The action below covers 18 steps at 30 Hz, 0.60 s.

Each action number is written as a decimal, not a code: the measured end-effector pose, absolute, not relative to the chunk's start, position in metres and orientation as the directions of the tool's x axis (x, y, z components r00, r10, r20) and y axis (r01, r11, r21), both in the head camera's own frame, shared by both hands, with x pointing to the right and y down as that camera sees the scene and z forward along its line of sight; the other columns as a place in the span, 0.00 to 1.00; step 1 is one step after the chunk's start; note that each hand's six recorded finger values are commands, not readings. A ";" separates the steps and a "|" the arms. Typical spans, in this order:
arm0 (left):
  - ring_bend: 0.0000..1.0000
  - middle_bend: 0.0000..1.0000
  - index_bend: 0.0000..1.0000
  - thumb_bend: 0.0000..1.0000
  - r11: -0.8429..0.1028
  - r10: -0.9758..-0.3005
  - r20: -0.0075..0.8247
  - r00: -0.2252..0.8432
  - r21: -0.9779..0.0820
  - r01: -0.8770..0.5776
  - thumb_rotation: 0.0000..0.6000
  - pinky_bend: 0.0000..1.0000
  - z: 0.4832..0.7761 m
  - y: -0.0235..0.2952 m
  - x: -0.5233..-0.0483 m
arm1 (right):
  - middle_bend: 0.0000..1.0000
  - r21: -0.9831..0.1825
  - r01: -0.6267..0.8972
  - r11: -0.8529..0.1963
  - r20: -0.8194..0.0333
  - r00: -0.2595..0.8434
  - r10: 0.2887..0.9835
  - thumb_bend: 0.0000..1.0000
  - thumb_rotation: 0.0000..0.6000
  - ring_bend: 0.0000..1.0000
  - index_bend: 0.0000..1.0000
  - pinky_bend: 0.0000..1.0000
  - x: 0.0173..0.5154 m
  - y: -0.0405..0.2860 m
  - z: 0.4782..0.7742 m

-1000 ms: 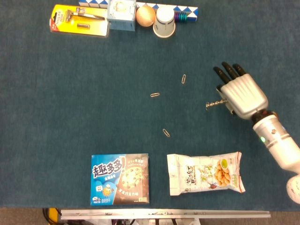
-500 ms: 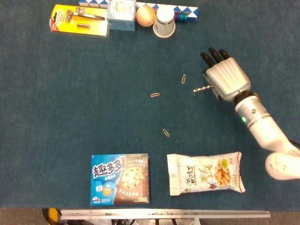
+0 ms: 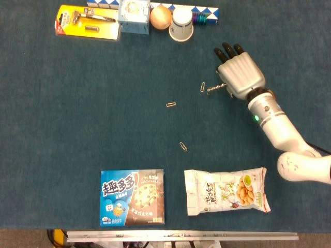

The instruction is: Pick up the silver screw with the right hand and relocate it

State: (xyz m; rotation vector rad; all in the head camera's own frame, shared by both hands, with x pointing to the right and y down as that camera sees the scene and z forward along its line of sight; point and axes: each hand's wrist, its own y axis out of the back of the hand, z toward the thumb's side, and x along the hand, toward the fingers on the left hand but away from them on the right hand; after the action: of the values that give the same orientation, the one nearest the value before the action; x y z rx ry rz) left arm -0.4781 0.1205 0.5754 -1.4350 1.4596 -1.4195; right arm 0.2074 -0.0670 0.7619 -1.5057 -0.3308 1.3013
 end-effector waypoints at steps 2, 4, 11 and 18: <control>0.46 0.43 0.52 0.00 -0.179 -0.950 0.236 -0.205 -0.948 -0.264 1.00 0.60 0.575 0.120 -0.480 | 0.13 -0.823 -0.406 -0.397 -0.544 0.362 0.757 0.31 1.00 0.00 0.64 0.15 0.205 -0.070 0.765; 0.46 0.43 0.52 0.00 -0.179 -0.948 0.239 -0.211 -0.947 -0.268 1.00 0.60 0.576 0.120 -0.483 | 0.13 -0.822 -0.405 -0.400 -0.546 0.360 0.757 0.31 1.00 0.00 0.64 0.15 0.202 -0.074 0.768; 0.46 0.43 0.52 0.00 -0.177 -0.943 0.244 -0.225 -0.944 -0.280 1.00 0.60 0.576 0.119 -0.489 | 0.13 -0.821 -0.400 -0.407 -0.550 0.365 0.751 0.31 1.00 0.00 0.64 0.15 0.187 -0.080 0.776; 0.46 0.43 0.52 0.00 -0.172 -0.943 0.242 -0.227 -0.942 -0.288 1.00 0.60 0.575 0.119 -0.491 | 0.13 -0.832 -0.389 -0.394 -0.535 0.379 0.755 0.31 1.00 0.00 0.64 0.15 0.181 -0.079 0.772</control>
State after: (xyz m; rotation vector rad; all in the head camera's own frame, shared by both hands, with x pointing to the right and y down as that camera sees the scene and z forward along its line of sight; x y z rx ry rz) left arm -0.4912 0.1186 0.5748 -1.4381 1.5030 -1.4311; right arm 0.1813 -0.0785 0.7715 -1.5222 -0.3420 1.2849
